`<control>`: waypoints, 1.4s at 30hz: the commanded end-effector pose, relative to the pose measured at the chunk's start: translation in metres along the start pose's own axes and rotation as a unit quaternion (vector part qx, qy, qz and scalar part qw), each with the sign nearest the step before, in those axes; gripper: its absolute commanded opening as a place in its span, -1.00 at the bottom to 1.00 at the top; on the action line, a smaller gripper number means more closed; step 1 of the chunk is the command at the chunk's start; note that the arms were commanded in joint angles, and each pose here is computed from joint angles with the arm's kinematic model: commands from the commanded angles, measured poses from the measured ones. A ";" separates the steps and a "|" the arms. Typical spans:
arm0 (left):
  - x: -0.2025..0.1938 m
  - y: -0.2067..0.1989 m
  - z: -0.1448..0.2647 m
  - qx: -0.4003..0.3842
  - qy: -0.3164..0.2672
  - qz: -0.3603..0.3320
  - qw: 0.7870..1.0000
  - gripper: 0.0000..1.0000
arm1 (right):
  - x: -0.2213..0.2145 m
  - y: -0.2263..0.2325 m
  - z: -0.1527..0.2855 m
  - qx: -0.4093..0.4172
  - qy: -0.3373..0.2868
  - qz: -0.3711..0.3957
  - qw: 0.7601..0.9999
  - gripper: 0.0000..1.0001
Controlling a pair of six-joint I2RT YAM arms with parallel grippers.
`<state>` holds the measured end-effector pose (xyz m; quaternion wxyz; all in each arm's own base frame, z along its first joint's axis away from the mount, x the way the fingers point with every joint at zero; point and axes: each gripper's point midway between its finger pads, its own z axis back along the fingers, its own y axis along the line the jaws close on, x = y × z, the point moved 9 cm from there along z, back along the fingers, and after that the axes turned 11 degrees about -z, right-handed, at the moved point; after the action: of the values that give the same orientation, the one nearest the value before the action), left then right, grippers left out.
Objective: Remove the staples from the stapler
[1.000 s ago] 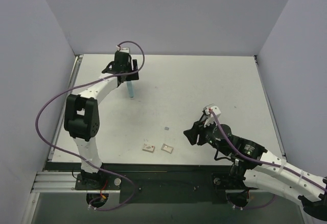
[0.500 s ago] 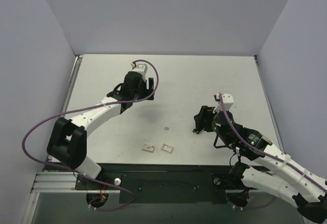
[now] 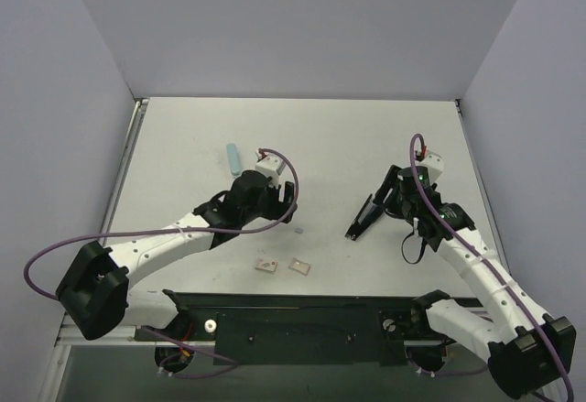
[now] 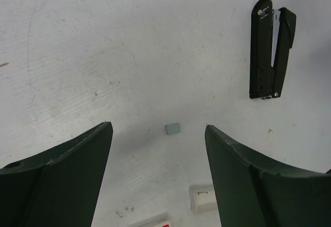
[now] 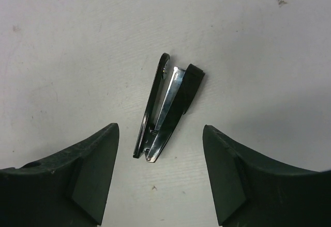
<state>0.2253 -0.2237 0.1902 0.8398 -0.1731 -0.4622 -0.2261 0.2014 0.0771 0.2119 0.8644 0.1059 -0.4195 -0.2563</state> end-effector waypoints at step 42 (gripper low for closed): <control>-0.063 -0.020 0.016 -0.060 0.012 -0.012 0.998 0.64 | -0.055 0.035 -0.115 -0.080 0.102 0.018 0.991 -0.35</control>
<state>0.1724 -0.2110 0.1374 0.8450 -0.1883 -0.4243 -0.2656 0.2651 0.1244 0.1116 0.9148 0.0583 -0.2976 -0.2669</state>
